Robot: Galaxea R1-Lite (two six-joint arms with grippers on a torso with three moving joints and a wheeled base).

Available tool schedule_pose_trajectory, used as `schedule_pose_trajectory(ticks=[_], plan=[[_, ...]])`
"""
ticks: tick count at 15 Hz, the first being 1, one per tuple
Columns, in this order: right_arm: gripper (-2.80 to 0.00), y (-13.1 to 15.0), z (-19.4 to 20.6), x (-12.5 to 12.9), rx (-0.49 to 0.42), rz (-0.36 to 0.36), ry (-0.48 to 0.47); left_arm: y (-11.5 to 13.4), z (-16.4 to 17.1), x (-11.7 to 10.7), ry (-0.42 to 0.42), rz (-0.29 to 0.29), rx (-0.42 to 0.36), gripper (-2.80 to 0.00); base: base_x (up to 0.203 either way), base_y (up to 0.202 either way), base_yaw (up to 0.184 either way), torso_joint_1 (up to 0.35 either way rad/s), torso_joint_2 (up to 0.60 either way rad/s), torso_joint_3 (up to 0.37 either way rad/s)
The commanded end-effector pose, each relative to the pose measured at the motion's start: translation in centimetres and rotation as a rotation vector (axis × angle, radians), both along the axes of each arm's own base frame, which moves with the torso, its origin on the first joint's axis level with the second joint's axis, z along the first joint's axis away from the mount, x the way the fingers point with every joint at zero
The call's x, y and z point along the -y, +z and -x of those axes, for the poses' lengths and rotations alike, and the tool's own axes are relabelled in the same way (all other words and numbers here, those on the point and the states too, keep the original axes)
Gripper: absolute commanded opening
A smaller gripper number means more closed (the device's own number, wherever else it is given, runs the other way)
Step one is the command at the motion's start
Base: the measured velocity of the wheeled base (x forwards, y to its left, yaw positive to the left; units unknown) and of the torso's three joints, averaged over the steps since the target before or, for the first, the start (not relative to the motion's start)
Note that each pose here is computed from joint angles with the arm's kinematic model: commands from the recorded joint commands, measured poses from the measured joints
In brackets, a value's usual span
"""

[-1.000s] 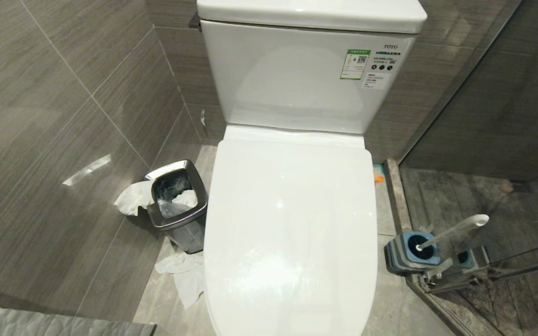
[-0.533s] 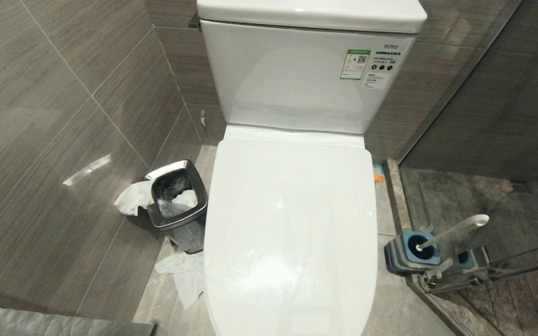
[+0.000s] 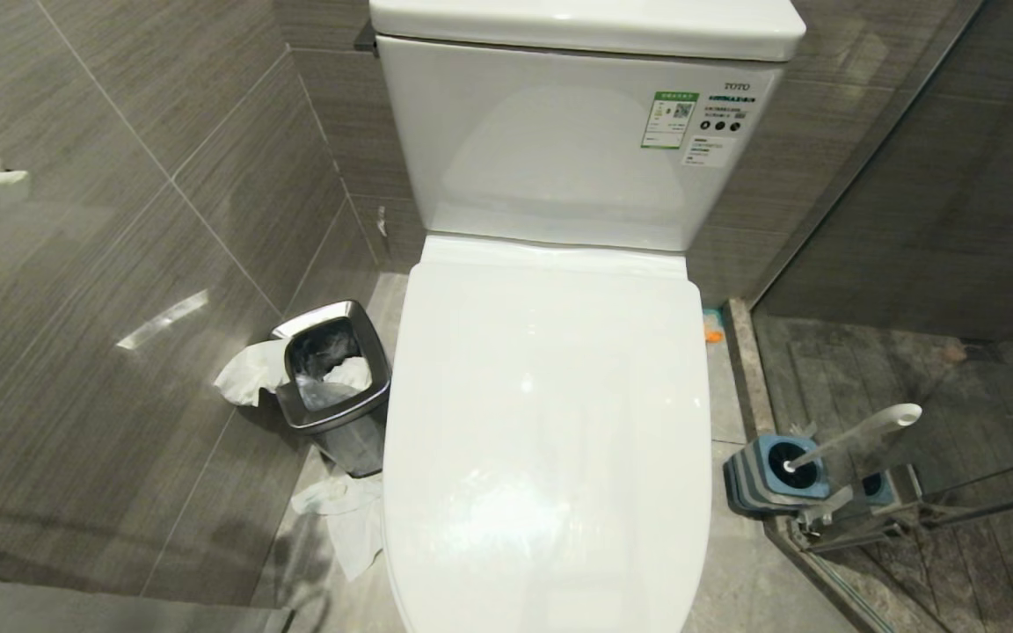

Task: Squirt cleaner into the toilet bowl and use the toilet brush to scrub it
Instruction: Use the left hand to lift the toilet lid slightly

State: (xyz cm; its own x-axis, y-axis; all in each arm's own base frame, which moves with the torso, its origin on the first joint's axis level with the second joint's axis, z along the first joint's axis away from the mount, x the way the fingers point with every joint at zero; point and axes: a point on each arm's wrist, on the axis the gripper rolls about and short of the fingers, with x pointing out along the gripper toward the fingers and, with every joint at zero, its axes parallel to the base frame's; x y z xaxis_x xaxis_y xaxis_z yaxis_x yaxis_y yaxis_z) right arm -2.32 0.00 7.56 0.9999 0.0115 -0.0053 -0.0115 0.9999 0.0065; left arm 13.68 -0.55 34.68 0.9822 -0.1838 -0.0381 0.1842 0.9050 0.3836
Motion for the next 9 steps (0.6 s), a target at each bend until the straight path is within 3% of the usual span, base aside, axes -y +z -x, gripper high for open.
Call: schedule_pose_trajectory(ticks=[1,9], plan=[[-2.8,0.0,0.0,0.0,-0.001,-0.001,0.002,-1.4,-5.2,0.6,-0.03,-0.014,-0.118,-2.8,0.0,0.0,0.0,0.0,0.0,0.0],[-2.8,0.0,0.0,0.0,-0.001,-0.001,0.002,-9.0,-15.5,1.4,-0.1,0.006,-0.439,-2.8,0.0,0.0,0.0,0.0,0.0,0.0]])
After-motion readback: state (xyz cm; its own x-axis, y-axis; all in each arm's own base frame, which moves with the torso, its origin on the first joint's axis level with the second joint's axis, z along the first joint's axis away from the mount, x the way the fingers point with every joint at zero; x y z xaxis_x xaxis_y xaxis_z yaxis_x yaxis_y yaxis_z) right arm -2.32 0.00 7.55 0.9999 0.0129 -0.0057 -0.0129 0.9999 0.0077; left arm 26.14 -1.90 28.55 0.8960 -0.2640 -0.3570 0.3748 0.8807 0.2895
